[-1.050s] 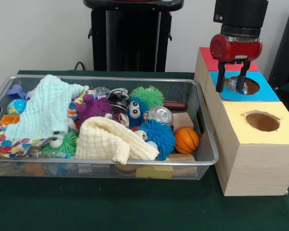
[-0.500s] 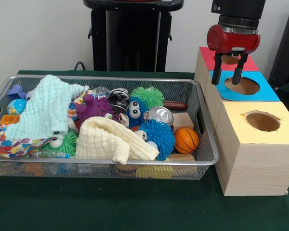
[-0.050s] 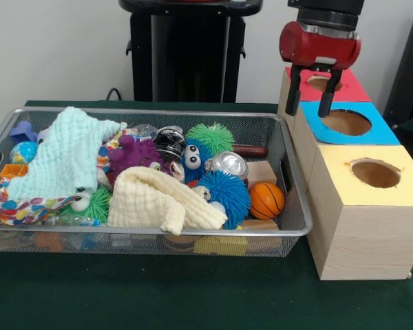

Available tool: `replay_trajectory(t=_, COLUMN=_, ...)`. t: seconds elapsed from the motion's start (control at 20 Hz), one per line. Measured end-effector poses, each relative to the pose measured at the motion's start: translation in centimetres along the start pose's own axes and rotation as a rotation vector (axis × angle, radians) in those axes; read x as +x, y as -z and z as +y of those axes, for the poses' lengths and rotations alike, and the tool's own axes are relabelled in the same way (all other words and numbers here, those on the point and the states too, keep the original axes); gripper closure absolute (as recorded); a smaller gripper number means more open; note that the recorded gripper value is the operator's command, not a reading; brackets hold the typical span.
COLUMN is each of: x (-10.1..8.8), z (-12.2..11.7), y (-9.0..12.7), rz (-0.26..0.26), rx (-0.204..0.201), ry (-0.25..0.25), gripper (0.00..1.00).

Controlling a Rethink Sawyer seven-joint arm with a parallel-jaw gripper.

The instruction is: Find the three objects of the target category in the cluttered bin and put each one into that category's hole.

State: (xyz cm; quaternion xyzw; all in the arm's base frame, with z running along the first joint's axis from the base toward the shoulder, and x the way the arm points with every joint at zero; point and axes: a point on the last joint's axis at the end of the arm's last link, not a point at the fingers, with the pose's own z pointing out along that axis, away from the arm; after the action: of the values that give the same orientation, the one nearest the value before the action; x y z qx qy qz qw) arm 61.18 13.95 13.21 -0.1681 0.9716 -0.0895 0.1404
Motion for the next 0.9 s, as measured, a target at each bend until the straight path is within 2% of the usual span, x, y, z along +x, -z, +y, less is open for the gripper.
replay_trajectory(t=0.3, x=-0.3, z=-3.0, y=0.0, rz=-0.008, rx=0.014, ry=-0.044, gripper=0.00)
replay_trajectory(t=0.45, x=-0.4, z=-4.6, y=-0.2, rz=-0.009, rx=0.008, ry=-0.075, gripper=0.00)
replay_trajectory(t=0.55, x=-0.4, z=-6.1, y=-0.4, rz=-0.002, rx=-0.005, ry=-0.106, gripper=0.00)
replay_trajectory(t=0.65, x=-0.2, z=-8.4, y=-0.7, rz=0.024, rx=-0.030, ry=-0.152, gripper=0.00)
replay_trajectory(t=0.9, x=0.7, z=-11.7, y=-1.4, rz=0.091, rx=-0.081, ry=-0.219, gripper=0.00)
